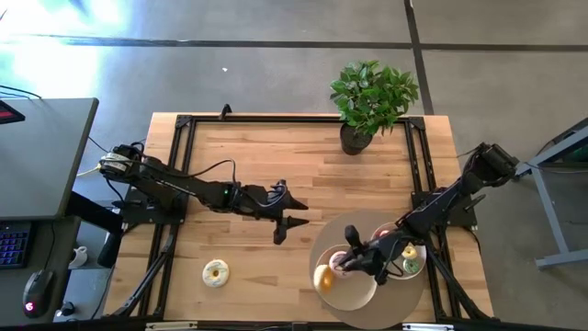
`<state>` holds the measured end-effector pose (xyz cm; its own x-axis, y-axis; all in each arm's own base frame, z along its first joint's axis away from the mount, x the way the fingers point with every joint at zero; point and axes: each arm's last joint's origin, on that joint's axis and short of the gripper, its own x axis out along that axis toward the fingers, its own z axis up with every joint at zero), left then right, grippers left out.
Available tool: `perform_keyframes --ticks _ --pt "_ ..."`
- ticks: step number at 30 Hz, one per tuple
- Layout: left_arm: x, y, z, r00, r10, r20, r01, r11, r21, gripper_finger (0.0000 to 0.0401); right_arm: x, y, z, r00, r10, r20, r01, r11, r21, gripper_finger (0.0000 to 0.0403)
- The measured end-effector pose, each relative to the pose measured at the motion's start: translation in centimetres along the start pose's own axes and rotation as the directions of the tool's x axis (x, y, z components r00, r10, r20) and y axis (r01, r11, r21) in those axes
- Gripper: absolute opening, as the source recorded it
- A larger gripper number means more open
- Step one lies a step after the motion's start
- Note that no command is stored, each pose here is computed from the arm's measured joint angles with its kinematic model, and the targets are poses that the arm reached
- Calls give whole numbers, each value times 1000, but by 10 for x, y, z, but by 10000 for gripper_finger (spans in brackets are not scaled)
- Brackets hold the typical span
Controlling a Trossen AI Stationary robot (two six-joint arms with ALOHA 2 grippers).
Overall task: Pick & Place donuts
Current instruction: Put the big white donut into the left white plate
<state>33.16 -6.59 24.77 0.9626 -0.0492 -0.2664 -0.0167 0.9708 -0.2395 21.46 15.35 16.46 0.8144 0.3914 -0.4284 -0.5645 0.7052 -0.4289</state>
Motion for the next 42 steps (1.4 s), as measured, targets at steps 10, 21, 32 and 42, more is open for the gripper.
perform_keyframes --ticks 10,21,32,42 --pt "-1 1 -4 999 -8 -49 8 1000 2 200 -2 -11 17 978 -140 156 138 990 22 94" --pt "-48 0 -23 623 18 -782 -139 986 -88 200 -1 -28 13 968 -179 177 151 975 162 94" --pt "-93 -54 -91 341 49 -939 -350 933 -78 200 0 -44 6 950 -288 123 272 953 132 94" --pt "-118 -69 -141 283 35 -959 -463 880 -105 167 0 -61 -3 958 -256 133 247 966 77 94"
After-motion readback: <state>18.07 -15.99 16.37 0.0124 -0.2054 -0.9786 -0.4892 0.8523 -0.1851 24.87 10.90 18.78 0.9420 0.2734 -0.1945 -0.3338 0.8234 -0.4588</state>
